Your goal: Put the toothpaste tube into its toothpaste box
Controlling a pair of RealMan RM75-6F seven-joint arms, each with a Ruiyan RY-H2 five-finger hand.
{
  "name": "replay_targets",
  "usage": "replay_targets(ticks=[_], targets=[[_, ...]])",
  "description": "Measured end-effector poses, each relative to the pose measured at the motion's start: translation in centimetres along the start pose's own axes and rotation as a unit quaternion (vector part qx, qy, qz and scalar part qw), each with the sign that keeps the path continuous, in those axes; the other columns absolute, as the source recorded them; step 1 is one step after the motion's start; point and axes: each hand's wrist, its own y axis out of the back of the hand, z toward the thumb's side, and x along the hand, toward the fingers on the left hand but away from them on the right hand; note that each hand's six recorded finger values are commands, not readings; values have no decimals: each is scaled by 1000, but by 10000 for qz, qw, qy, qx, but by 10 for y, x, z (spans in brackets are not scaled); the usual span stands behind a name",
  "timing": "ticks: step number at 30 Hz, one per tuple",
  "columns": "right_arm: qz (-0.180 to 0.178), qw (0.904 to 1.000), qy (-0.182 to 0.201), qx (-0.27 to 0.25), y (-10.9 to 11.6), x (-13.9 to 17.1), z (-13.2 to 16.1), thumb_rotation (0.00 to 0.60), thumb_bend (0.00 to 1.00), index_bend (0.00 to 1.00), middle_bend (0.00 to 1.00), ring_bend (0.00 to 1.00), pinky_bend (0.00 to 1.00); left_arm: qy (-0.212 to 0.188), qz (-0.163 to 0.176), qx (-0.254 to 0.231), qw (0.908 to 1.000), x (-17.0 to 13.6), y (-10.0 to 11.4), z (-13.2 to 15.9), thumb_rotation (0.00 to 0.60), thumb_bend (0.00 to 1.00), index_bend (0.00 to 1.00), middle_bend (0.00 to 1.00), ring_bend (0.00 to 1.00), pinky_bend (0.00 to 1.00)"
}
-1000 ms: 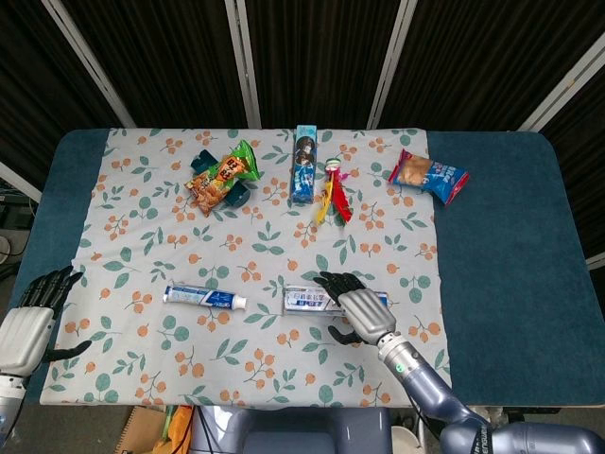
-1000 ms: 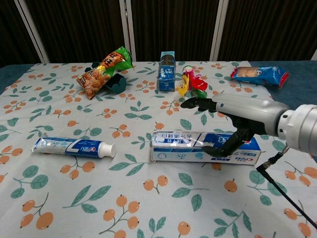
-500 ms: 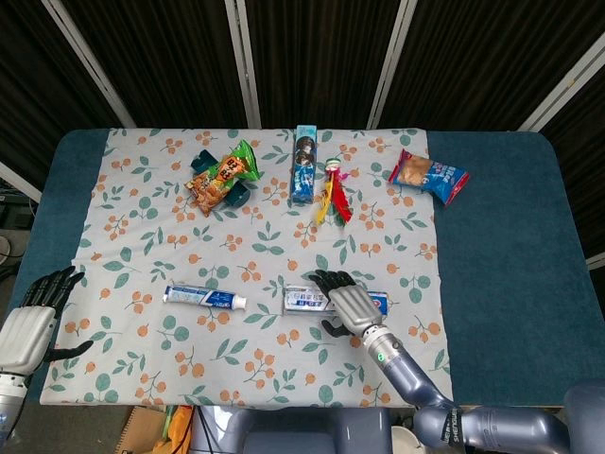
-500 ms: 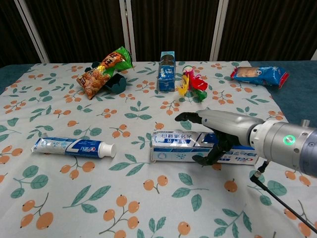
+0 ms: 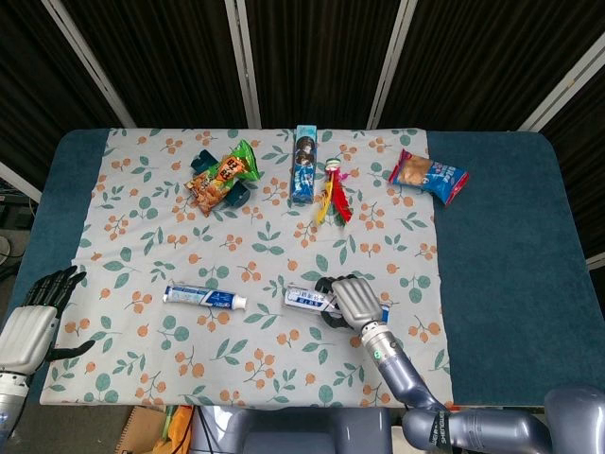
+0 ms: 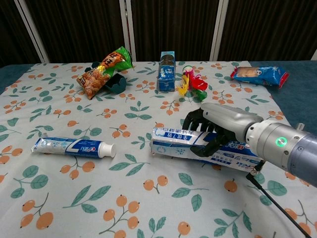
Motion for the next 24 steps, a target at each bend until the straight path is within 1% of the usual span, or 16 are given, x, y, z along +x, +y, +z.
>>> replay_targets(ticks=[6,9,10,13,15,17,20,22,24], targets=[[-11,9999,70,-132,14,13,1,600,393,502,586,491,401,-15,-11,8,10000,2,-1,3,600,7,19,0,0,10],[-156,9997,126,-164,29,21,0,600,394,502,586,491,401,-53,38,-8,10000,6,1,6,600,18,39,5,7,72],[-220,9995,153,-171,34,23,0,600,394,502,586,491,401,-79,44,-11,10000,8,1,8,600,28,50,20,24,107],[-418,9986,251,-221,51,32,-1,600,393,502,586,491,401,-204,42,65,9998,18,2,17,600,59,107,123,121,219],[-515,9979,271,-277,61,37,-3,600,394,502,586,491,401,-290,10,164,9994,27,1,24,600,66,187,194,191,290],[-581,9975,274,-290,68,40,-4,600,394,502,586,491,401,-333,-89,244,9991,37,-2,30,600,67,228,238,234,343],[-659,9970,270,-310,76,44,-7,600,394,502,586,491,401,-311,-326,361,9983,53,-10,38,600,74,262,320,293,401],[-713,9966,264,-322,81,47,-8,600,393,502,586,491,401,-289,-488,481,9972,64,-15,43,600,89,285,345,311,419],[-753,9962,255,-342,86,50,-9,600,393,502,586,491,401,-299,-652,667,9952,76,-22,51,600,100,295,349,314,421]])
